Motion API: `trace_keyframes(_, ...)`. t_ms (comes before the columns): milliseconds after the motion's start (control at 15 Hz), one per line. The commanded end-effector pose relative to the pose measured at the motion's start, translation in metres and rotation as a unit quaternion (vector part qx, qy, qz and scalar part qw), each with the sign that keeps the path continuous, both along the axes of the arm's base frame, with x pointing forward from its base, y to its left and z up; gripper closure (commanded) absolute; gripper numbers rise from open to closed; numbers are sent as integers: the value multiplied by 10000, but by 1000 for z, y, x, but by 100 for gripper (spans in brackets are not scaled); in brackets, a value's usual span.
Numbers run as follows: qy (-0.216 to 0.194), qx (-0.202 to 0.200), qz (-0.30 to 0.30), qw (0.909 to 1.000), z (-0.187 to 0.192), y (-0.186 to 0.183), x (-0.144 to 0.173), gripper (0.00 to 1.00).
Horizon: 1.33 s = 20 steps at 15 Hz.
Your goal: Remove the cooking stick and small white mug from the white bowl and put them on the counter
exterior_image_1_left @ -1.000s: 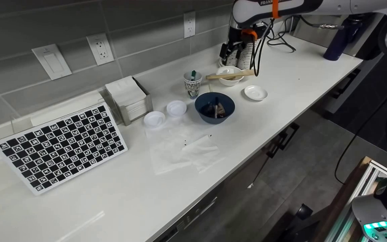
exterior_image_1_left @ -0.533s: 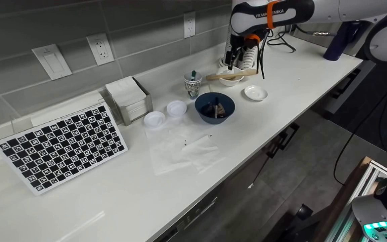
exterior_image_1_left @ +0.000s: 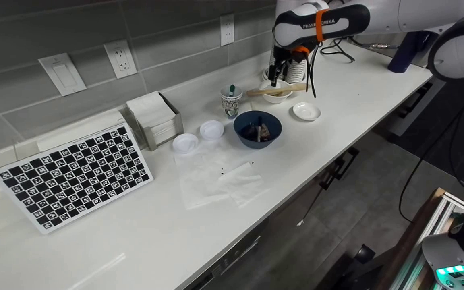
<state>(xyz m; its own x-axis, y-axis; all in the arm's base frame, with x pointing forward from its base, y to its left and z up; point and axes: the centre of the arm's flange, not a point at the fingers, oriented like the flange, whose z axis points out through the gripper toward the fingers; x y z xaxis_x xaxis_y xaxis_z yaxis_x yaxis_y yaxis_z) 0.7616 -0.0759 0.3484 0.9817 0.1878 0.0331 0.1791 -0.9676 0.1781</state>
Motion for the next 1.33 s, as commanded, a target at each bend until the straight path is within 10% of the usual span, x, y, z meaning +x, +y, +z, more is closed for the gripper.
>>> trace_keyframes(0, -265, -45, 280, 9992, -15, -5, 24, 0)
trace_keyframes(533, -694, 57, 70, 9976, -26, -11, 45, 0)
trace_keyframes(1267, -51, 244, 69, 9997, -45, 15, 45, 13)
